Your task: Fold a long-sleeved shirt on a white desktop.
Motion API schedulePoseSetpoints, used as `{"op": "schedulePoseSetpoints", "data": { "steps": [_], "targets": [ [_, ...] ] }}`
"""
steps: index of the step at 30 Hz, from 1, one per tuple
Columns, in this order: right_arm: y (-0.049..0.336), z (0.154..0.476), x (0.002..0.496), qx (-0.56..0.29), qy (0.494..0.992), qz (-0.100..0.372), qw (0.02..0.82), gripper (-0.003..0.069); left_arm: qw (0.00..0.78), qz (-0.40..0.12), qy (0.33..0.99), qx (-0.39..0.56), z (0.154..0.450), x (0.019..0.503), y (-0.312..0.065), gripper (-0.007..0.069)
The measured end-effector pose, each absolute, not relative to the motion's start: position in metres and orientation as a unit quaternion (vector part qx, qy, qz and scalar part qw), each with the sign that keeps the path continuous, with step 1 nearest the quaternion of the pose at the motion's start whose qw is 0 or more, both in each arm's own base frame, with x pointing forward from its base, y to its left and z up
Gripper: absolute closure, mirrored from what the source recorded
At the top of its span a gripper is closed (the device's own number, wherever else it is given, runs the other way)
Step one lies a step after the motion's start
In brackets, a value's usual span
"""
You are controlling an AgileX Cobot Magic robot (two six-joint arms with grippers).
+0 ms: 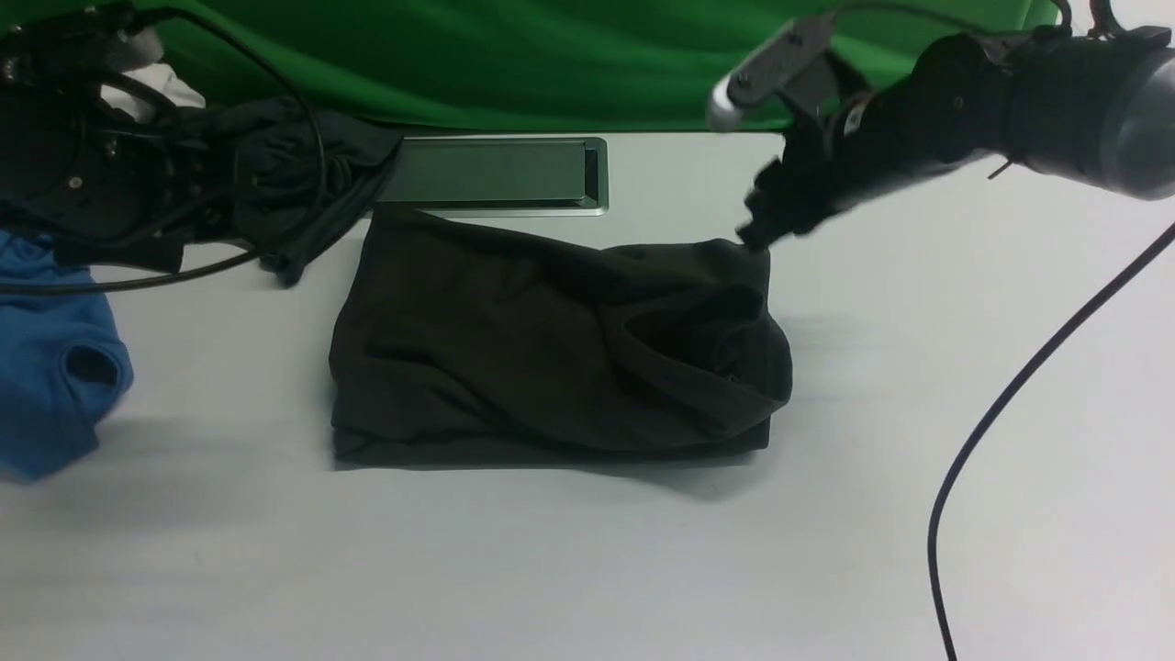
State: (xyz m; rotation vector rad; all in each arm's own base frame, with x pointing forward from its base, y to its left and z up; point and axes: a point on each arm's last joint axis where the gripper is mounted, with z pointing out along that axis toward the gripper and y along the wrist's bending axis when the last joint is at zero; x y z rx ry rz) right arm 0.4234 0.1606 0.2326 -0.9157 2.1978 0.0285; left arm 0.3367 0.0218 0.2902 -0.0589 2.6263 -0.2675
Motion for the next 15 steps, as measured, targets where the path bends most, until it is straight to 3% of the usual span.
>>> {"op": "schedulePoseSetpoints", "data": {
  "steps": [3, 8, 15],
  "targets": [
    [0.163, 0.251, 0.426, -0.293, 0.883, 0.045, 0.364, 0.0374, 0.246, -0.100, 0.964, -0.022, 0.290, 0.336, 0.021, 0.0028],
    [0.168, 0.259, 0.405, -0.222, 0.940, 0.113, 0.232, 0.0316, 0.243, -0.101, 0.964, -0.022, 0.290, 0.336, 0.021, 0.0029],
    [0.168, 0.248, 0.403, -0.320, 0.921, 0.093, 0.204, 0.0191, 0.244, -0.102, 0.964, -0.020, 0.290, 0.336, 0.021, 0.0029]
  ]
}}
